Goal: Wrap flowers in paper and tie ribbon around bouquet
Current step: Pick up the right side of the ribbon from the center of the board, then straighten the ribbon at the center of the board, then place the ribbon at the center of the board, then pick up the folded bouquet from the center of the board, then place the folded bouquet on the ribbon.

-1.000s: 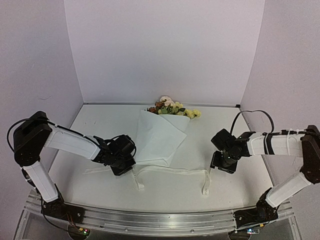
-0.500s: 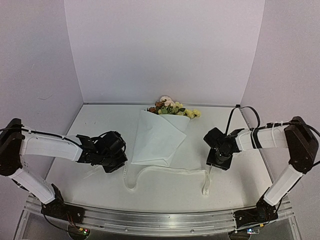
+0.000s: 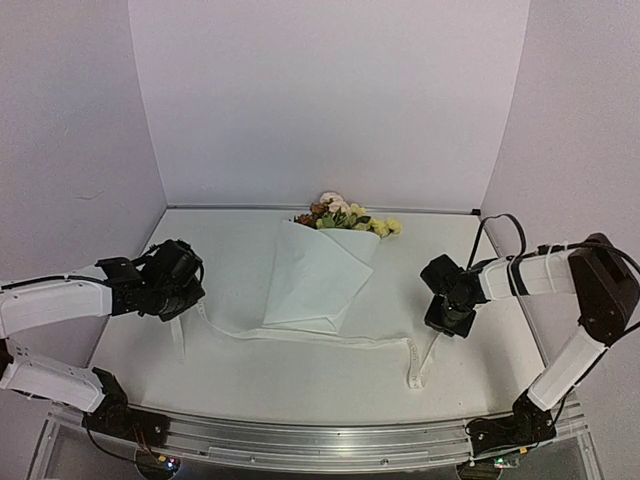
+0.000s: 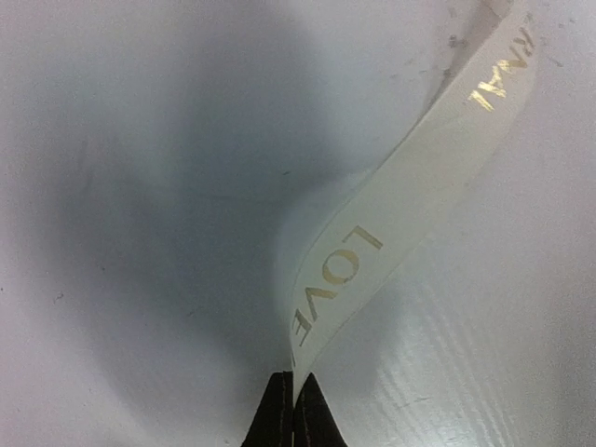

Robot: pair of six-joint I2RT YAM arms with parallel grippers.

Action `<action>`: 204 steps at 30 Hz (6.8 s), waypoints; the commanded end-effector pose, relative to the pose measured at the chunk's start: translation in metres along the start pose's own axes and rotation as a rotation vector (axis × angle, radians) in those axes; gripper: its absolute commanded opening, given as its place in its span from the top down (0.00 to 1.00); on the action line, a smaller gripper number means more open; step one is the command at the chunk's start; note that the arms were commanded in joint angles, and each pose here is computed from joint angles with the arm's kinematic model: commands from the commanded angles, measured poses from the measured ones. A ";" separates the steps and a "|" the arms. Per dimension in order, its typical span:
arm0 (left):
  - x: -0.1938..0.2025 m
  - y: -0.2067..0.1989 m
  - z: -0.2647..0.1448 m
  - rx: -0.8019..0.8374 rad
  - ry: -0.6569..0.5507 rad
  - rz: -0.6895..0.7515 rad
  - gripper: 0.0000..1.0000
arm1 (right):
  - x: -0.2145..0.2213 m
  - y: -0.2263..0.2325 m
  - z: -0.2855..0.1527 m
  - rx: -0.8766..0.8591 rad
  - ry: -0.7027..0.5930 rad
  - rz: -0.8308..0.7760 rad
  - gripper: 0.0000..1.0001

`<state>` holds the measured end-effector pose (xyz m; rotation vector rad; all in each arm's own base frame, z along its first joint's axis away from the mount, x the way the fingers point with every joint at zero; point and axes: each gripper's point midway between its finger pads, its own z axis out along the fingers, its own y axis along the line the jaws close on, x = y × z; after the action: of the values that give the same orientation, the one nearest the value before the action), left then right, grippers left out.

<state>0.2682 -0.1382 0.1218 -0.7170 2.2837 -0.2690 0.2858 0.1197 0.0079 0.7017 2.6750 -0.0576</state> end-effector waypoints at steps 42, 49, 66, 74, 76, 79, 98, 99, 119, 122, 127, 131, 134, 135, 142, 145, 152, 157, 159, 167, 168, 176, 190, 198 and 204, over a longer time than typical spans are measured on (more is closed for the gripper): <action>-0.056 0.116 0.053 -0.329 0.025 0.003 1.00 | -0.077 -0.111 -0.055 0.323 -0.128 0.090 0.97; -0.044 0.128 0.051 -0.348 0.046 -0.040 0.89 | -0.073 -0.114 -0.047 0.341 -0.096 0.084 0.84; -0.126 0.037 -0.001 -0.045 -0.103 0.042 0.00 | -0.088 -0.056 -0.090 -0.008 -0.092 0.030 0.02; -0.092 -0.060 0.012 0.358 0.117 0.138 0.00 | -0.072 0.053 -0.101 -0.400 -0.049 -0.056 0.02; -0.079 -0.079 0.021 0.426 0.184 0.153 0.00 | -0.064 0.081 -0.099 -0.464 -0.029 -0.073 0.02; -0.058 -0.105 0.040 0.506 0.284 0.177 0.01 | -0.051 0.121 -0.094 -0.540 -0.001 -0.105 0.02; 0.014 -0.174 0.132 0.699 0.560 0.173 0.08 | -0.028 0.235 -0.026 -0.718 0.148 -0.046 0.21; 0.016 -0.175 0.135 0.694 0.564 0.173 0.08 | -0.029 0.238 -0.024 -0.725 0.144 -0.043 0.22; 0.044 -0.189 0.160 0.640 0.652 0.088 0.32 | -0.031 0.264 -0.007 -0.753 0.192 0.014 0.62; 0.043 -0.190 0.158 0.633 0.667 0.071 0.38 | -0.035 0.266 -0.014 -0.760 0.195 0.031 0.71; 0.038 -0.199 0.151 0.652 0.690 0.044 0.49 | -0.038 0.265 -0.022 -0.759 0.221 0.065 0.80; 0.037 -0.203 0.145 0.648 0.716 0.028 0.60 | -0.039 0.262 -0.028 -0.736 0.253 0.086 0.86; 0.036 -0.204 0.144 0.640 0.726 0.021 0.67 | -0.042 0.260 -0.033 -0.726 0.258 0.090 0.89; 0.036 -0.204 0.143 0.633 0.730 0.019 0.69 | -0.043 0.260 -0.036 -0.726 0.260 0.092 0.89; 0.040 -0.196 0.137 0.609 0.756 -0.001 0.80 | -0.042 0.256 -0.050 -0.729 0.296 0.105 0.95; 0.040 -0.191 0.130 0.604 0.756 -0.006 0.83 | -0.041 0.252 -0.058 -0.721 0.305 0.103 0.96; 0.046 -0.184 0.115 0.603 0.759 0.002 0.84 | -0.033 0.236 -0.071 -0.711 0.319 0.101 0.97; 0.054 -0.180 0.103 0.606 0.761 0.003 0.83 | -0.016 0.221 -0.072 -0.684 0.328 0.090 0.97; 0.061 -0.178 0.096 0.608 0.764 0.008 0.82 | -0.007 0.216 -0.074 -0.674 0.332 0.082 0.97; 0.090 -0.162 0.064 0.588 0.764 0.025 0.82 | 0.026 0.191 -0.084 -0.633 0.303 0.048 0.98; 0.093 -0.161 0.061 0.586 0.764 0.029 0.82 | 0.030 0.188 -0.085 -0.627 0.300 0.046 0.98; 0.115 -0.139 0.043 0.562 0.755 0.033 0.81 | 0.066 0.168 -0.082 -0.588 0.288 0.020 0.98; 0.126 -0.120 0.042 0.515 0.715 0.020 0.70 | 0.084 0.155 -0.070 -0.552 0.255 -0.003 0.85; 0.084 -0.122 0.027 0.466 0.552 0.048 0.51 | 0.064 0.150 -0.090 -0.552 0.168 -0.033 0.46; 0.052 -0.079 0.026 0.303 0.428 -0.023 0.44 | 0.038 0.108 -0.095 -0.411 0.020 -0.057 0.16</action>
<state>0.2810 -0.2730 0.0932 -0.4204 2.6090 -1.0065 0.2690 0.2801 0.0685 0.5109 2.6872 0.6690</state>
